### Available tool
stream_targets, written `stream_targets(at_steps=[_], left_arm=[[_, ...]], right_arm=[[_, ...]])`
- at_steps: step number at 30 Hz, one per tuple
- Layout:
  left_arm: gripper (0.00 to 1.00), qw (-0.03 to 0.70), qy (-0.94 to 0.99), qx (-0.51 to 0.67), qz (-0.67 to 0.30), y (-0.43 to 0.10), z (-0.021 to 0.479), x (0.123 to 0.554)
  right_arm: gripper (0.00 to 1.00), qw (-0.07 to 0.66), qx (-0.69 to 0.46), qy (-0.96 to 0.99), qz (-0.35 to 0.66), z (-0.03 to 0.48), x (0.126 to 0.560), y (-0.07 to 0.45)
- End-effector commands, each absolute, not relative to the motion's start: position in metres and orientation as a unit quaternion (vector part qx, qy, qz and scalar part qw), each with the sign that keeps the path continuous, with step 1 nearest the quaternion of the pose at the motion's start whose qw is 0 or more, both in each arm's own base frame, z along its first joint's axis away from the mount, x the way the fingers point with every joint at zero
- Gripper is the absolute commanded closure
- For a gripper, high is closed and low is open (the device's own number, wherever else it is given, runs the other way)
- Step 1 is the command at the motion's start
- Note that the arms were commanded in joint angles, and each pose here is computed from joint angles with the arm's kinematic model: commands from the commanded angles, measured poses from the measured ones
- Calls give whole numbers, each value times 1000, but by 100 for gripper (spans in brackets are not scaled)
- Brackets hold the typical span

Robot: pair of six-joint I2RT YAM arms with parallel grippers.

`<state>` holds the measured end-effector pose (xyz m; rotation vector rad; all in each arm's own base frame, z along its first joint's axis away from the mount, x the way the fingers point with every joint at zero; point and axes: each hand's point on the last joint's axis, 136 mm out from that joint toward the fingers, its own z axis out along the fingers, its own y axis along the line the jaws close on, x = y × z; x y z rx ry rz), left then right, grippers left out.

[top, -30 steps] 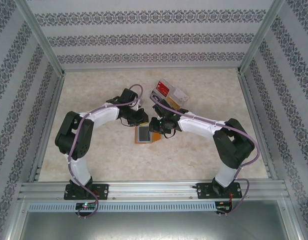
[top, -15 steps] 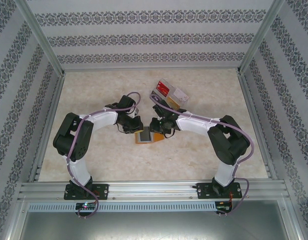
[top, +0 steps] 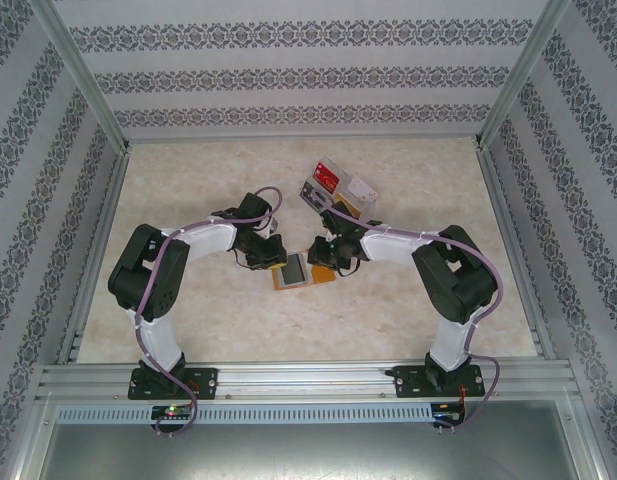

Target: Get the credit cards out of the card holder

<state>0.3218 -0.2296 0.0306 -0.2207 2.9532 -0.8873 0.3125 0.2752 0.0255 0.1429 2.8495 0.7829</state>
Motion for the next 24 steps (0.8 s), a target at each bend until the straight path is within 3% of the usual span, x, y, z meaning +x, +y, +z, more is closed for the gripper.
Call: stream_targets(at_steps=[1,8,13,24], left_arm=[[88,7,962,-67,-264,-223,21,316],[83,43,939,-65,-334,-243,70,329],[84,42,957,-87,-273,-219,56,319],[87,3,953,-100,-287,-224,25,306]], right_arm=[[73,112,16,946,305,57,316,287],[76,95,3,938,334,65,308,312],[78,81,10,943,323,49,307,314],[79,78,14,953,294,31,306,304]])
